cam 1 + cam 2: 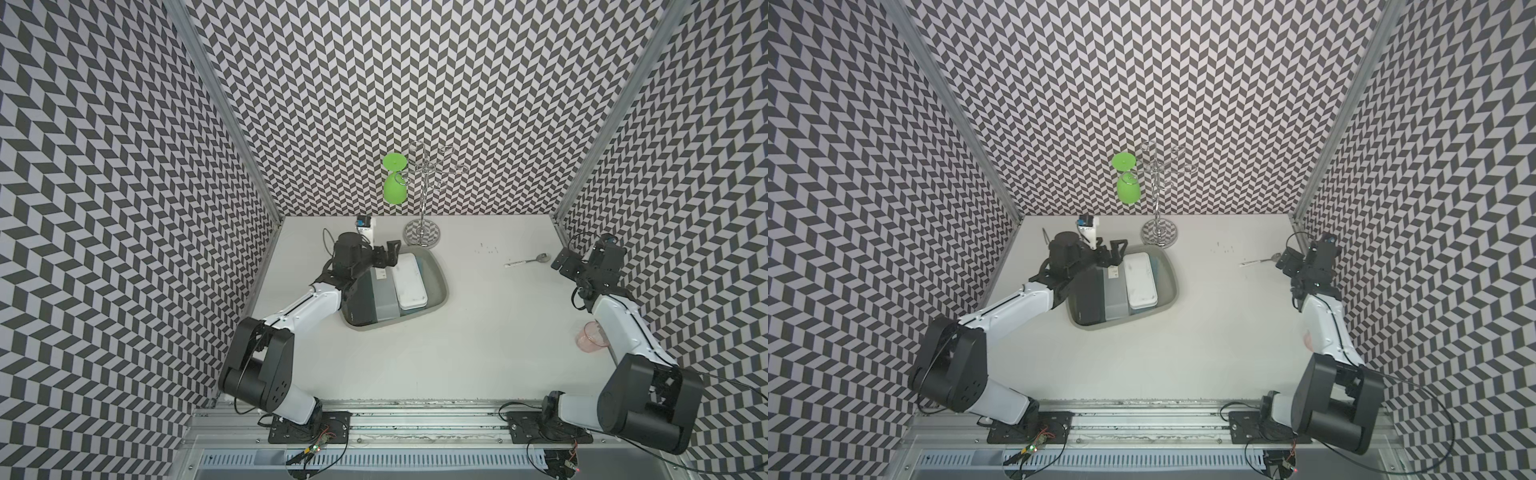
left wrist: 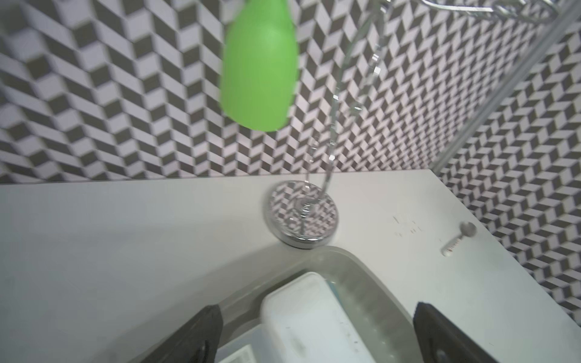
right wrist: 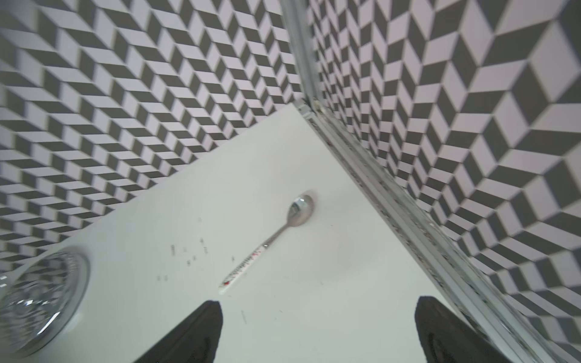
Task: Put the pencil case into the storage box
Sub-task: Reset both arms
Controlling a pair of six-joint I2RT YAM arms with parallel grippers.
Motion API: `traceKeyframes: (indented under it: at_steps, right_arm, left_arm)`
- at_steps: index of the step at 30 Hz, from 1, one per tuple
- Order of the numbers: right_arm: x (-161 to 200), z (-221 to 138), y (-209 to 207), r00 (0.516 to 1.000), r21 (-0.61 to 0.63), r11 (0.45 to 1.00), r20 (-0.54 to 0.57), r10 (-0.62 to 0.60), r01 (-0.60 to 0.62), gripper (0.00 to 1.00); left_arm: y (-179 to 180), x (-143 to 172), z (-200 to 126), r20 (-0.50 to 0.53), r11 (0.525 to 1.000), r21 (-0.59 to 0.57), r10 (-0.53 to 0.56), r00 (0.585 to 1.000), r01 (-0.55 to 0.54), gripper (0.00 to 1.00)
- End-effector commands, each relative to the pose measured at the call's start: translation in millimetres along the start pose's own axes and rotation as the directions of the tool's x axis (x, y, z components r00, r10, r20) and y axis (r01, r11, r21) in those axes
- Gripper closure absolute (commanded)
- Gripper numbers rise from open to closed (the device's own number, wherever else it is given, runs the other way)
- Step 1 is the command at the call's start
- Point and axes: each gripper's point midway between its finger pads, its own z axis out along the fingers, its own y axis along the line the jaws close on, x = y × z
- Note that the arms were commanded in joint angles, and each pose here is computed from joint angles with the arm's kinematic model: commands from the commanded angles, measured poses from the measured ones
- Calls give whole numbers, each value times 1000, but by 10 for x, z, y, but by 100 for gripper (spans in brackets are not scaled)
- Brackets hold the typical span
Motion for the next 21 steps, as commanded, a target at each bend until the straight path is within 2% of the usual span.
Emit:
traceKeyframes:
  at_steps: [1,5,10,14,17,20,21]
  right_arm:
    - [60,-3,346,992,-168,984,115,-44,63,0]
    - [277,-9,431,969,-176,975,231,-93,135,0]
    - [482,54,542,943,-194,962,308,-123,189,1]
    - [559,153,603,941,-214,962,325,-96,172,0]
    - [618,156,790,927,-199,949,337,-166,243,0]
    - [708,63,941,893,-192,928,388,-227,320,0]
    - [711,26,964,881,-176,927,411,-235,330,0]
  left_arm:
    - [687,-18,-332,66,978,-202,73,995,-59,0]
    - [1155,319,-564,56,955,-278,124,991,-104,0]
    - [1382,614,-705,82,951,-287,144,986,-115,0]
    - [1431,688,-602,74,950,-283,158,985,-132,0]
    - [1457,735,-594,72,943,-303,168,983,-139,0]
    - [1473,659,-624,105,929,-335,206,973,-160,0]
    - [1521,644,-632,120,926,-354,184,976,-131,0]
